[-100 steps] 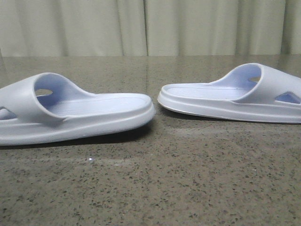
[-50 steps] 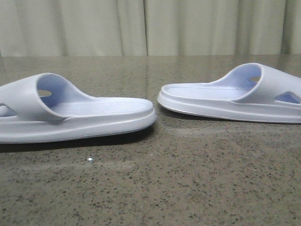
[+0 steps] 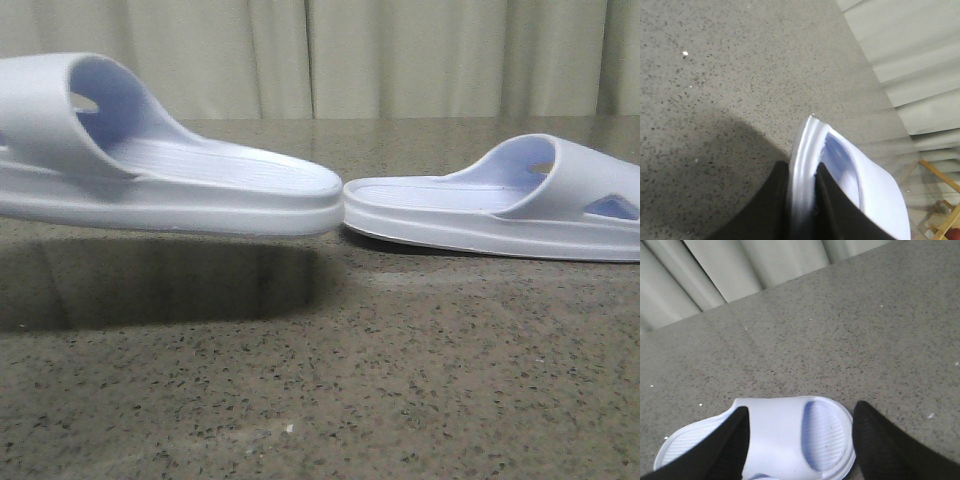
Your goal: Insert blue slippers together front up
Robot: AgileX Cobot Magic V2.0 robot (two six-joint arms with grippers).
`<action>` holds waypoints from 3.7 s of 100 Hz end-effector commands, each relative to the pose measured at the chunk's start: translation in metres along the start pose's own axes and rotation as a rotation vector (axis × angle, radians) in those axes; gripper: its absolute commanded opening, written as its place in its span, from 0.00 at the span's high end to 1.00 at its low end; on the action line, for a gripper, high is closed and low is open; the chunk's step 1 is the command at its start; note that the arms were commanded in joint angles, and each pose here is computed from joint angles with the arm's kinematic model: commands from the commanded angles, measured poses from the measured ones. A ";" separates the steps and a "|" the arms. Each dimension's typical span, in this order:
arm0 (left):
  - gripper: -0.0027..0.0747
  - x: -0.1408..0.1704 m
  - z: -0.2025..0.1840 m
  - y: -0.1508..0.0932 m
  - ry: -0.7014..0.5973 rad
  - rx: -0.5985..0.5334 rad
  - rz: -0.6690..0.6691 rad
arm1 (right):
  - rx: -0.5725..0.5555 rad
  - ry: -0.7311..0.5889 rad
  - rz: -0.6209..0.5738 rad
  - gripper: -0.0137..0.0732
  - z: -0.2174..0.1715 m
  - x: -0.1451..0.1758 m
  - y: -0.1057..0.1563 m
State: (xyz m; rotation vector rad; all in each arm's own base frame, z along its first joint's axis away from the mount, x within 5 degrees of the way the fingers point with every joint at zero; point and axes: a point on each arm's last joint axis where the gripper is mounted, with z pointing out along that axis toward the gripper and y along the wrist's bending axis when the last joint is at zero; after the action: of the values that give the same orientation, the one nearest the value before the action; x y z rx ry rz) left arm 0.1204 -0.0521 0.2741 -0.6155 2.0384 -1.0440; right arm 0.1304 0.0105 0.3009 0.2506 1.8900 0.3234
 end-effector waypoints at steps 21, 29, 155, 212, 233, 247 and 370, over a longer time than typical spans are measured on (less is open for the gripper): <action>0.94 -0.006 -0.009 -0.014 -0.058 0.094 -0.067 | 0.077 -0.012 0.055 0.40 0.025 -0.012 -0.010; 0.94 -0.006 -0.009 -0.014 -0.058 0.094 -0.067 | 0.106 0.034 0.094 0.40 0.035 -0.009 -0.015; 0.94 -0.006 -0.009 -0.014 -0.057 0.096 -0.073 | 0.209 0.330 0.352 0.40 0.095 0.029 -0.035; 0.94 -0.005 -0.009 -0.014 -0.051 0.096 -0.074 | 0.147 0.350 0.327 0.40 0.097 0.033 -0.018; 0.94 -0.005 -0.009 -0.014 -0.051 0.096 -0.075 | 0.166 0.387 0.330 0.46 0.104 0.040 -0.021; 0.94 -0.005 -0.009 -0.014 -0.049 0.096 -0.075 | 0.183 0.419 0.333 0.51 0.109 0.045 -0.024; 0.94 -0.004 -0.009 -0.015 -0.043 0.105 -0.095 | 0.011 0.077 0.313 0.97 0.079 -0.043 0.010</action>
State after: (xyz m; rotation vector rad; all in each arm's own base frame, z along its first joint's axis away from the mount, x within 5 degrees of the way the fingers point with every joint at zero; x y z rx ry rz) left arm 0.1154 -0.0531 0.2798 -0.6637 1.9841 -1.1353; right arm 0.2198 0.0143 0.2804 0.6050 2.0818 0.5322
